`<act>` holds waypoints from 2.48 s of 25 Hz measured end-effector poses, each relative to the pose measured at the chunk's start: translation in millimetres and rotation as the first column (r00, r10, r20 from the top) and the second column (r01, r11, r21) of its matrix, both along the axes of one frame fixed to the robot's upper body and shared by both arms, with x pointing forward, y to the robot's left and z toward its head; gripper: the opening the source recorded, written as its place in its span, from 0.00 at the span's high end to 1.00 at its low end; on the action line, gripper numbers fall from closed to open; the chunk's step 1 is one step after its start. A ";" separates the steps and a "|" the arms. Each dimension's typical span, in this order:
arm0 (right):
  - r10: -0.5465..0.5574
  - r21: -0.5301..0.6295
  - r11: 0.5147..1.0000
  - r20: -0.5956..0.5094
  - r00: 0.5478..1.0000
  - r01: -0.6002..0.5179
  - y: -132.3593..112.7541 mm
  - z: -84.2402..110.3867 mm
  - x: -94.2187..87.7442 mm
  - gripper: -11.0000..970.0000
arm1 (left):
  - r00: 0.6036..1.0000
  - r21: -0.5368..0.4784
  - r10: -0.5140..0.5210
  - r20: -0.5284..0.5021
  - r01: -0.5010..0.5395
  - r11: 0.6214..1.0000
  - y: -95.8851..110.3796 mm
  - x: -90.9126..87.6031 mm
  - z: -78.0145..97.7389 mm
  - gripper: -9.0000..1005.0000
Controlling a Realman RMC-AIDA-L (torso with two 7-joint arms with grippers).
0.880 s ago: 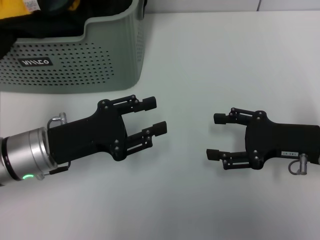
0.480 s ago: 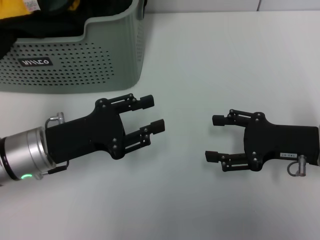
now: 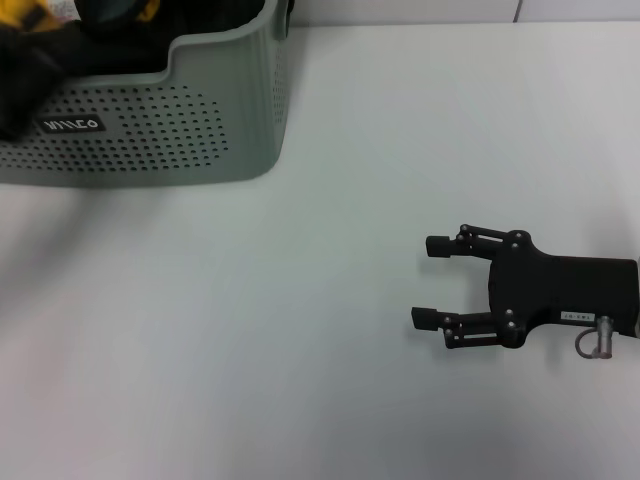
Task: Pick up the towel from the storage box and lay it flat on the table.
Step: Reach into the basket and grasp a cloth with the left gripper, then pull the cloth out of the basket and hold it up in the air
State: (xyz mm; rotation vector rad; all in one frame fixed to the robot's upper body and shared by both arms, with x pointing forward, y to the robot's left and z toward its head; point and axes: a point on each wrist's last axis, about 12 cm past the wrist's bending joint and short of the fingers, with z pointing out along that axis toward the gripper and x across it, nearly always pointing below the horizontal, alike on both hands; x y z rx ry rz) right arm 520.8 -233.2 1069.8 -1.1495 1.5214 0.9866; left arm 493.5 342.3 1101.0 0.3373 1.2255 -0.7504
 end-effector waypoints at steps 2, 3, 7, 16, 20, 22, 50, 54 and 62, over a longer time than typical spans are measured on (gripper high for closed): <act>0.006 -0.001 1.000 0.006 1.000 -0.006 1.5 -0.2 1.1 0.11 | 0.997 -0.047 0.068 0.033 -0.067 0.997 16.8 2.9 14.8 0.47; 0.006 -0.001 1.000 0.006 1.000 -0.006 1.5 -0.2 1.1 0.11 | 0.991 -0.072 0.124 0.051 -0.120 0.990 27.5 6.7 24.4 0.47; 0.016 -0.003 1.000 0.011 1.000 -0.016 4.2 1.1 3.3 0.11 | 0.967 -0.065 0.251 0.049 -0.248 0.967 43.0 21.6 37.8 0.48; 0.019 -0.001 1.000 0.026 0.999 -0.019 3.1 -0.1 0.6 0.11 | 0.866 0.054 0.486 -0.121 -0.483 0.874 59.5 71.0 42.9 0.50; 0.018 0.000 1.000 0.029 0.999 -0.018 2.9 0.0 0.5 0.11 | 0.840 0.133 0.520 -0.154 -0.504 0.854 60.8 80.7 43.1 0.50; 0.017 -0.001 1.000 0.029 0.999 -0.017 2.9 0.0 0.7 0.11 | 0.832 0.156 0.526 -0.177 -0.504 0.850 60.1 84.4 41.7 0.51; 0.013 0.003 1.000 0.014 1.000 -0.013 1.5 -7.5 -5.4 0.12 | 0.845 0.173 0.470 -0.256 -0.438 0.882 51.2 82.9 25.2 0.63; 0.014 0.007 1.000 0.005 1.000 -0.014 1.6 -9.0 -7.3 0.12 | 0.849 0.172 0.468 -0.245 -0.437 0.883 48.9 85.2 27.0 0.76; 0.016 0.009 1.000 0.003 1.000 -0.016 1.6 -9.4 -7.9 0.12 | 0.863 0.111 0.446 -0.238 -0.432 0.895 46.1 82.2 29.1 0.95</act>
